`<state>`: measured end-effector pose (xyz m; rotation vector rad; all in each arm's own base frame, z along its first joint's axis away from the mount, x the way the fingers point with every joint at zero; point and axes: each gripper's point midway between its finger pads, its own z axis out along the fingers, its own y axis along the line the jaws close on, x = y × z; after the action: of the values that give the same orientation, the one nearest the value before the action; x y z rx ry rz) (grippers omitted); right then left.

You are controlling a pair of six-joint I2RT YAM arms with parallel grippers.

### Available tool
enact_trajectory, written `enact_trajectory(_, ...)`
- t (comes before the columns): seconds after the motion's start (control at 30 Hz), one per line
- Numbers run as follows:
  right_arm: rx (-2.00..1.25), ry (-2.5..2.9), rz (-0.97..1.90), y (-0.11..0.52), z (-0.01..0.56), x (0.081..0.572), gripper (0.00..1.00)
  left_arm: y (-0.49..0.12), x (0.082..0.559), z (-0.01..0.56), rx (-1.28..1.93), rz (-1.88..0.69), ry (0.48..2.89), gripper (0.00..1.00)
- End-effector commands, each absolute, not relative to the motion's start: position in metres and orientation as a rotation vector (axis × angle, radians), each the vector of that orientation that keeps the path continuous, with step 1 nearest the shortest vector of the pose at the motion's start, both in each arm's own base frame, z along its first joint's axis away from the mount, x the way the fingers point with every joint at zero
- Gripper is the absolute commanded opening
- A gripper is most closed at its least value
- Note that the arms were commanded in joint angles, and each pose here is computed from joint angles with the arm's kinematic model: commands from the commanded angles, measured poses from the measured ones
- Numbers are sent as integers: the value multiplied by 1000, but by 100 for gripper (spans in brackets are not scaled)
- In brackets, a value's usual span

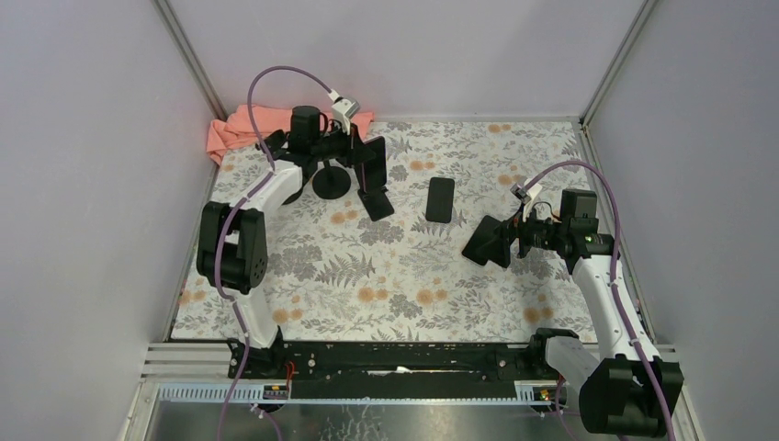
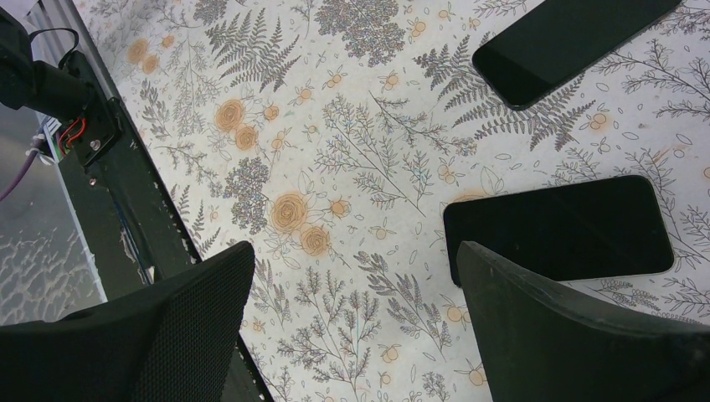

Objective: Place the phone on the phone stand

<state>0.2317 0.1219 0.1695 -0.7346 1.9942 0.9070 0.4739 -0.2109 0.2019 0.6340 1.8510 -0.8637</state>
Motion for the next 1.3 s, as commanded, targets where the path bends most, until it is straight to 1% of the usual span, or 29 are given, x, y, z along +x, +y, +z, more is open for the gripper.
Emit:
enact_trajectory(0.0,-739,1983,889,120,169,236,99,-204,484,217,657,-848,1798,0)
enact_trajectory(0.77,-736,1996,893,120,165,236,99,-189,498,180,680,-899,1819,0)
enact_trajectory(0.97,-735,1997,896,120,165,236,100,-186,498,173,679,-904,1821,3)
enact_trajectory(1.07,-735,1998,898,120,165,236,99,-185,498,169,671,-910,1824,5)
enact_trajectory(1.13,-735,1998,899,120,165,236,100,-185,497,167,663,-908,1827,9)
enact_trajectory(1.27,-736,1996,899,120,165,236,100,-181,499,165,635,-876,1828,22)
